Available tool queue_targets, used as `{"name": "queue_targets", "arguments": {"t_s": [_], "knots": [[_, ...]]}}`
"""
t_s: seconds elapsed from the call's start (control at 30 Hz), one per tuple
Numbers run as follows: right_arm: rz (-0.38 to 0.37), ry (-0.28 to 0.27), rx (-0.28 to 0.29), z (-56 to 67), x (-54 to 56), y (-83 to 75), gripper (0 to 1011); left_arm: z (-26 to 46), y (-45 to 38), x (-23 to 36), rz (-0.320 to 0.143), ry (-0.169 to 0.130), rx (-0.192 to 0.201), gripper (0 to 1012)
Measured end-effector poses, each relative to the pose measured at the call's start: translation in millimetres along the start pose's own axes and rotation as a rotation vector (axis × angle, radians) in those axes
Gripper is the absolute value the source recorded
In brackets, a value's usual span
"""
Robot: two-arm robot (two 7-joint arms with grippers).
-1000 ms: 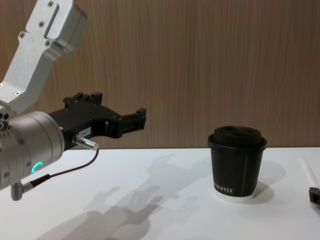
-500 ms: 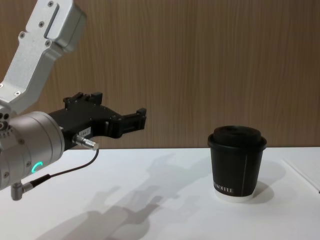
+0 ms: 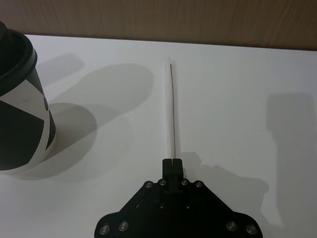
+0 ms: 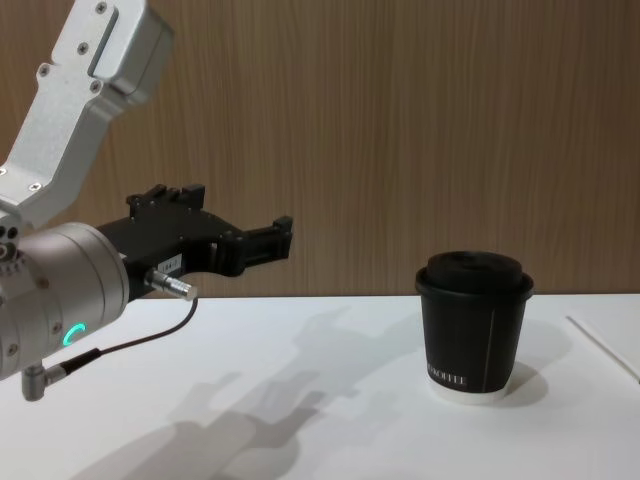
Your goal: Pick up the straw with one hand, pass it to the other hand, and insert it into the cup.
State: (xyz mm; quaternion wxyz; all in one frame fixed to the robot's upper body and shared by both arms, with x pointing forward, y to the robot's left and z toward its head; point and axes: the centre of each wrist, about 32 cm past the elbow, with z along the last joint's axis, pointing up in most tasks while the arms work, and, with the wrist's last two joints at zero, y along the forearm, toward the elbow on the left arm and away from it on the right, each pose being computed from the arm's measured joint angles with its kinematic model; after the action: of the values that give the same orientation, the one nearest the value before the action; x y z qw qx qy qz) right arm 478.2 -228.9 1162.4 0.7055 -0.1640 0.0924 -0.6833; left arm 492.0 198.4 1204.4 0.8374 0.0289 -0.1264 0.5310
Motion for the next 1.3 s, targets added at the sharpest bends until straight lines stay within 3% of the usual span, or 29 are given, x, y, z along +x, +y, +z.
{"name": "queue_targets", "arguments": {"t_s": [0.27, 0.6, 1.03, 1.3], "knots": [[-0.004, -0.032, 0.053, 1.1, 5.4, -2.7, 0, 0.0, 0.0, 0.0, 0.000, 0.000, 0.000, 1000], [0.033, -0.117, 0.177, 7.4, 25.4, -9.3, 0, 0.0, 0.0, 0.0, 0.000, 0.000, 0.000, 999], [0.162, -0.267, 0.364, 26.2, 61.7, -17.9, 0, 0.0, 0.0, 0.0, 0.000, 0.000, 0.000, 1000], [0.245, -0.330, 0.442, 40.1, 74.6, -19.3, 0, 0.0, 0.0, 0.0, 0.000, 0.000, 0.000, 1000]]}}
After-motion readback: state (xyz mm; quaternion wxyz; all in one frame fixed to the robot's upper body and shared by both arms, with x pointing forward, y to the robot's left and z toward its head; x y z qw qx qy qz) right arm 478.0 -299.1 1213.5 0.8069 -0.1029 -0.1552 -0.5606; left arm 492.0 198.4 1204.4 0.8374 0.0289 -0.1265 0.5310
